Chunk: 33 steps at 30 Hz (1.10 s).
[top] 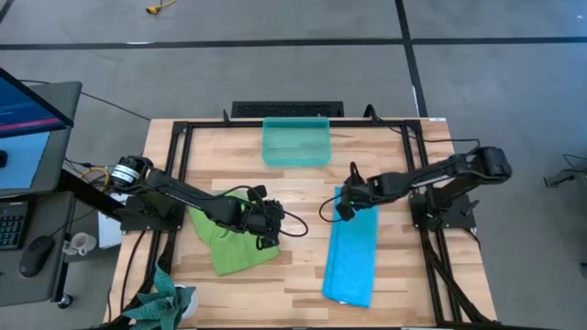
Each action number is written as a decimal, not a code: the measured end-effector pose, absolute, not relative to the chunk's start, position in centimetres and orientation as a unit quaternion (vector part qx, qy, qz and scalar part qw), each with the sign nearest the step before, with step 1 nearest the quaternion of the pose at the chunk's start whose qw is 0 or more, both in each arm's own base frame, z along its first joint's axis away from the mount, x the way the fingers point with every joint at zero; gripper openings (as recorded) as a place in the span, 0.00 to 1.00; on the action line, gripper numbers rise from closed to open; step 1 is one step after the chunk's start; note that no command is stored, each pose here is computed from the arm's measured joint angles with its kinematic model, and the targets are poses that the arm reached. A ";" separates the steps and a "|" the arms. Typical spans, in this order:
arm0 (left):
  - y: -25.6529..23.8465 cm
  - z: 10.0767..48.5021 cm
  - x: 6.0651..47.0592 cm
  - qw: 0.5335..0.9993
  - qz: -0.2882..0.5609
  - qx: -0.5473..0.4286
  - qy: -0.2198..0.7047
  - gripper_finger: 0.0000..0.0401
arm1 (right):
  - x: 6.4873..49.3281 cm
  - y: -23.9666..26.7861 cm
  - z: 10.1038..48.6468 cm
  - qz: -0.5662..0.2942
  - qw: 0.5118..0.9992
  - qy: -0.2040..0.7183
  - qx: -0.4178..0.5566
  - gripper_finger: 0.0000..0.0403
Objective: Roll microfiber towels into tight, uniform cylinder then place into a basket
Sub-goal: Fold the blue microfiber cloth
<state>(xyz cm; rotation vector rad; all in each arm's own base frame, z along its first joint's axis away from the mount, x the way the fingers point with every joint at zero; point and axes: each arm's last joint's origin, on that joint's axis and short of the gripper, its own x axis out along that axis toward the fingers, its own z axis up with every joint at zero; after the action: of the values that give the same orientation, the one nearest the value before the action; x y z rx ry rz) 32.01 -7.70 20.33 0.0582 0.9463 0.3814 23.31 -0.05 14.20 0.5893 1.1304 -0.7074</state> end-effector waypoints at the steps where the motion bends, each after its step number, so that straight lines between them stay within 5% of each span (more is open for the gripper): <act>1: -7.7 20.3 32.0 0.872 0.183 0.028 0.453 0.29 | 23.6 -0.2 13.8 -0.320 0.745 0.520 0.269 0.04; 21: -7.7 20.3 32.0 0.873 0.183 0.027 0.452 0.29 | 31.4 -3.1 12.0 -0.291 0.782 0.475 0.278 0.05; 33: -9.1 18.6 34.1 0.897 0.163 0.034 0.409 0.29 | 29.8 -1.0 19.4 -0.260 0.847 0.415 0.205 0.06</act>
<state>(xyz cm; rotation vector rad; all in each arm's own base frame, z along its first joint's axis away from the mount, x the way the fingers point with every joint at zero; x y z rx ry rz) 34.06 -9.09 18.56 0.0710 0.8479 0.3380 29.83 -1.03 19.41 0.4332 0.8759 -0.5485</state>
